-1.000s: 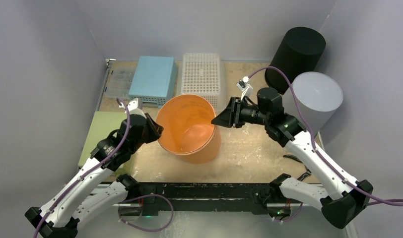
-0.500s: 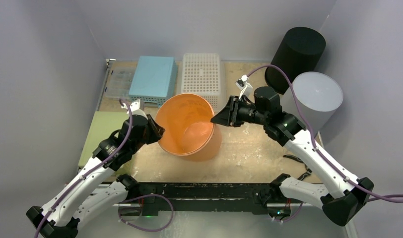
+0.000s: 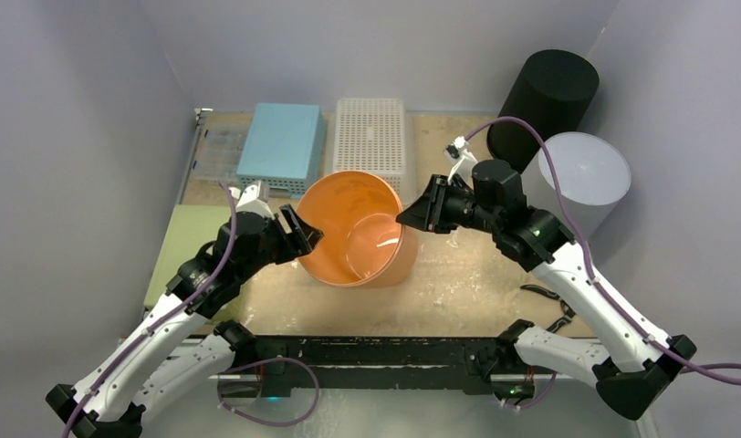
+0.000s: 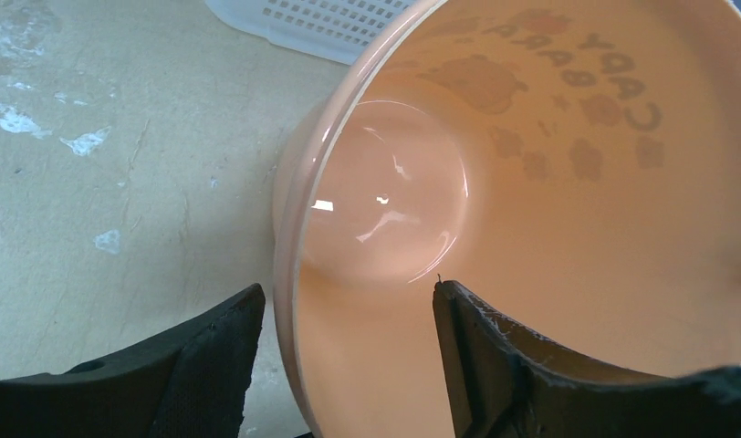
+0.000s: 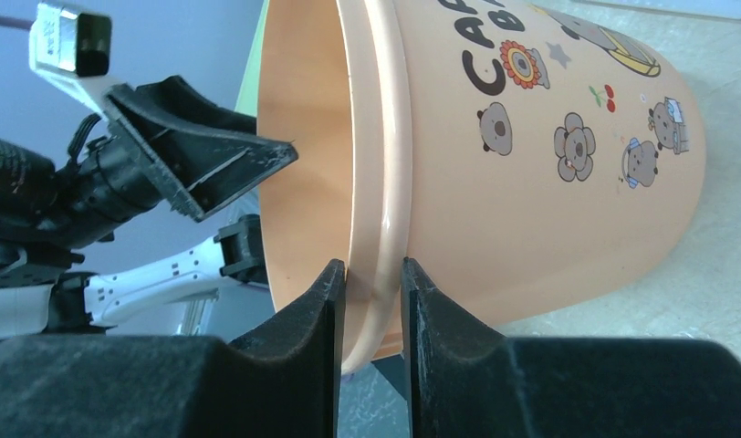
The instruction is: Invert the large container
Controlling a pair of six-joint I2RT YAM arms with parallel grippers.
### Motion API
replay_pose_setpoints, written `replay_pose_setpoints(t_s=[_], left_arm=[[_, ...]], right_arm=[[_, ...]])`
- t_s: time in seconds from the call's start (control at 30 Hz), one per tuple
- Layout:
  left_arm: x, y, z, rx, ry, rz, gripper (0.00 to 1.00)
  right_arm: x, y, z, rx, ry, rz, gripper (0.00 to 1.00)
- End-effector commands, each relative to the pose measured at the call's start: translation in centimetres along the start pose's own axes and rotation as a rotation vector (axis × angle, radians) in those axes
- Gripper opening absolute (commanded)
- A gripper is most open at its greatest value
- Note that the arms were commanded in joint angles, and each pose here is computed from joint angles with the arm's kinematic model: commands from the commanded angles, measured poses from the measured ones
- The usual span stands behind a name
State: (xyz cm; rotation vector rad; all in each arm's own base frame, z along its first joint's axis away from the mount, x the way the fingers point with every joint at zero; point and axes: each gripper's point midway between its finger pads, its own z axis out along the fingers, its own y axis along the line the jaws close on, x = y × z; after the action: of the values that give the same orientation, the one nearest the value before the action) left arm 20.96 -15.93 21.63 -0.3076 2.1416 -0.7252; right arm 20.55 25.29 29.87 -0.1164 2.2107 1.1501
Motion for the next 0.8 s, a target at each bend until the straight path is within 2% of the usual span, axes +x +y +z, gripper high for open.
replay_pose_setpoints(t_s=[0.0,0.4,0.6,0.77], left_arm=[[-0.9,-1.7,-0.7,0.076,-0.031,-0.010,0.69],[-1.0,-0.2,-1.2,0.017,-0.051,-0.005,0.77],[-0.9,0.6,-1.0,-0.024,-0.050,0.008,0.78],[-1.1,1.1,-0.6,-0.067,-0.048,0.030,0.80]], right_arm=[[-2.5,1.0,-2.2,0.029,-0.111,-0.033,0.01],[-4.3,-0.7,-5.2,0.210,-0.194,-0.078,0.00],[-5.0,-1.8,-6.7,0.307,-0.190,-0.160,0.00],[-4.4,-2.9,-6.1,0.347,-0.140,-0.198,0.00]])
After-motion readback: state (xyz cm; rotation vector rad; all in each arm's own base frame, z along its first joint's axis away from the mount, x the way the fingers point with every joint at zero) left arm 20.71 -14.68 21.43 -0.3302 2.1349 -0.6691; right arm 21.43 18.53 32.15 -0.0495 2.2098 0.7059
